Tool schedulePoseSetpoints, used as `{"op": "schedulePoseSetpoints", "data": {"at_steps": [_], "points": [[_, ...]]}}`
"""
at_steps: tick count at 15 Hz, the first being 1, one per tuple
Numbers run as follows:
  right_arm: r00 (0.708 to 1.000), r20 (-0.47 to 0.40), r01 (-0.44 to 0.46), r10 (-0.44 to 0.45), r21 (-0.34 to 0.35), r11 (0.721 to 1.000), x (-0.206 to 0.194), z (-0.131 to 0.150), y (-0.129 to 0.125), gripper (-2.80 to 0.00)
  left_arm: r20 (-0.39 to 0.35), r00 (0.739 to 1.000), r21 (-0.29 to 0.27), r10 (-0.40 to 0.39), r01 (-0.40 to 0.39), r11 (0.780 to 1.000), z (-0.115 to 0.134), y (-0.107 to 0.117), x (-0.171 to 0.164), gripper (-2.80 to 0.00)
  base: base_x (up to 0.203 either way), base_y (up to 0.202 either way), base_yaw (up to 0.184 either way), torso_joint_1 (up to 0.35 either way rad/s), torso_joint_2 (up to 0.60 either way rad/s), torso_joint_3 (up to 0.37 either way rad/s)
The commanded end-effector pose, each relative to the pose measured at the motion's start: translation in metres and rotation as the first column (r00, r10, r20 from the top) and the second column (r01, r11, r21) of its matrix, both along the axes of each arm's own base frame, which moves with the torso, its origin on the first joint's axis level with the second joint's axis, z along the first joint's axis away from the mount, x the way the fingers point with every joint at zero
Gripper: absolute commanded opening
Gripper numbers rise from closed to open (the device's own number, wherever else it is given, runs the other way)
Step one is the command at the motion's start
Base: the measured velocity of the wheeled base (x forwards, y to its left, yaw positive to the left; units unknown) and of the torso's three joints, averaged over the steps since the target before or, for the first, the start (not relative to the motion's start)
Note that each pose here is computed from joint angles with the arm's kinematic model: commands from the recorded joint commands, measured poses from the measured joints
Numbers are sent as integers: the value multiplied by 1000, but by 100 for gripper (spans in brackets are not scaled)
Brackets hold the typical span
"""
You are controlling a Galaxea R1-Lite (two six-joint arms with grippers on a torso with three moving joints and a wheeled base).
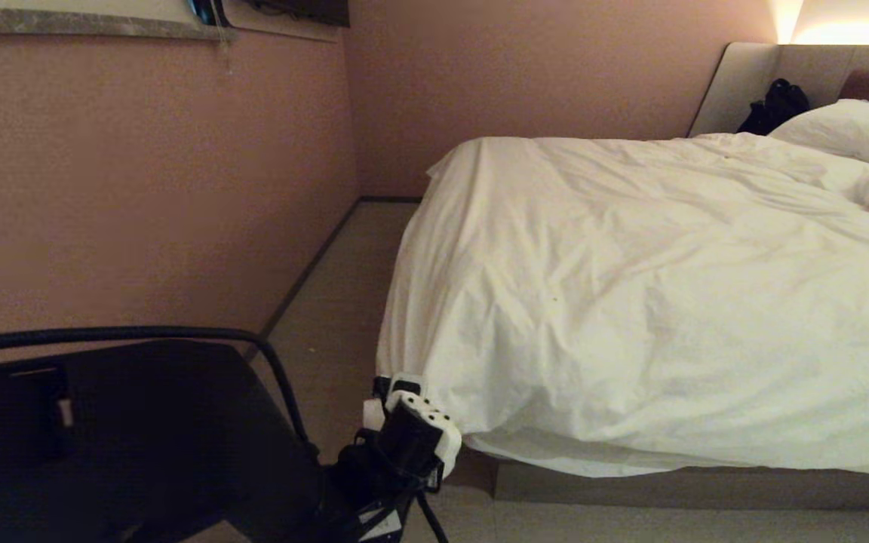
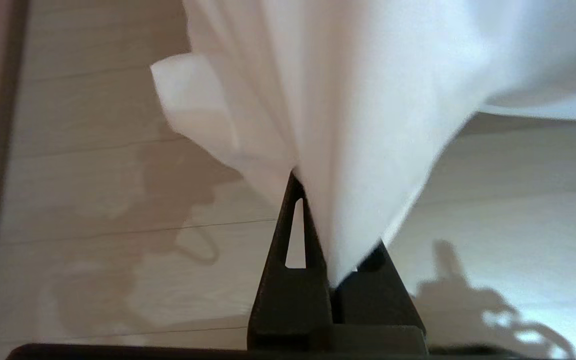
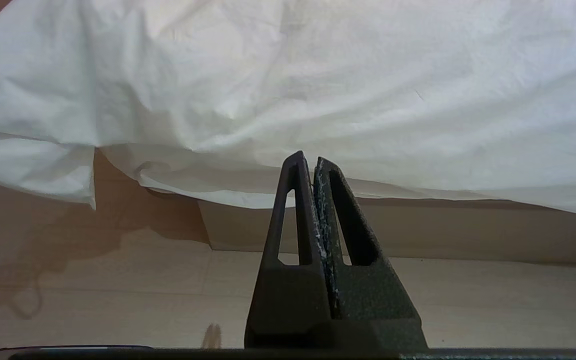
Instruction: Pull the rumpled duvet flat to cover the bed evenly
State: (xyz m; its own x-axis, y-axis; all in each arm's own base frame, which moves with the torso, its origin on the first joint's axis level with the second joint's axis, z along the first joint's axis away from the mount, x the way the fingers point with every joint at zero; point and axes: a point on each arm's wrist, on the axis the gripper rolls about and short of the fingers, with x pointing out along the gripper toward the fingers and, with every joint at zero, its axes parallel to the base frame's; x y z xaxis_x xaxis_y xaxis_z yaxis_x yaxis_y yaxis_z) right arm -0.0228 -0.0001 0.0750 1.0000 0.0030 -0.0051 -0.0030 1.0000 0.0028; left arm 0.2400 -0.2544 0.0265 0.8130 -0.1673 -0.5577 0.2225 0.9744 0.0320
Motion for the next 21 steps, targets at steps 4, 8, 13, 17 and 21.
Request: {"op": "schedulePoseSetpoints", "data": {"at_steps": [4,8,13,17,21], "points": [[1000,0,-2,2,0,1000,0,0,0,-280,-57,991,19,-121,122,992,2,-10,-56,-280,0,0,0,0,0,0],[1000,0,-2,2,0,1000,0,0,0,-280,-106,987,39,-122,127,991,-11,-3,-69,-280,0,0,0,0,0,0],[1000,0,-2,2,0,1000,0,0,0,-280,-120,987,41,-104,109,993,-17,-1,-69,-280,0,0,0,0,0,0],[1000,0,-2,2,0,1000,0,0,0,-280,-94,991,14,-91,93,996,-11,-7,-60,-280,0,0,0,0,0,0],[1000,0,-2,2,0,1000,0,0,0,-280,-31,998,-40,-51,49,998,4,-15,-31,0,0,0,0,0,0,0]]}}
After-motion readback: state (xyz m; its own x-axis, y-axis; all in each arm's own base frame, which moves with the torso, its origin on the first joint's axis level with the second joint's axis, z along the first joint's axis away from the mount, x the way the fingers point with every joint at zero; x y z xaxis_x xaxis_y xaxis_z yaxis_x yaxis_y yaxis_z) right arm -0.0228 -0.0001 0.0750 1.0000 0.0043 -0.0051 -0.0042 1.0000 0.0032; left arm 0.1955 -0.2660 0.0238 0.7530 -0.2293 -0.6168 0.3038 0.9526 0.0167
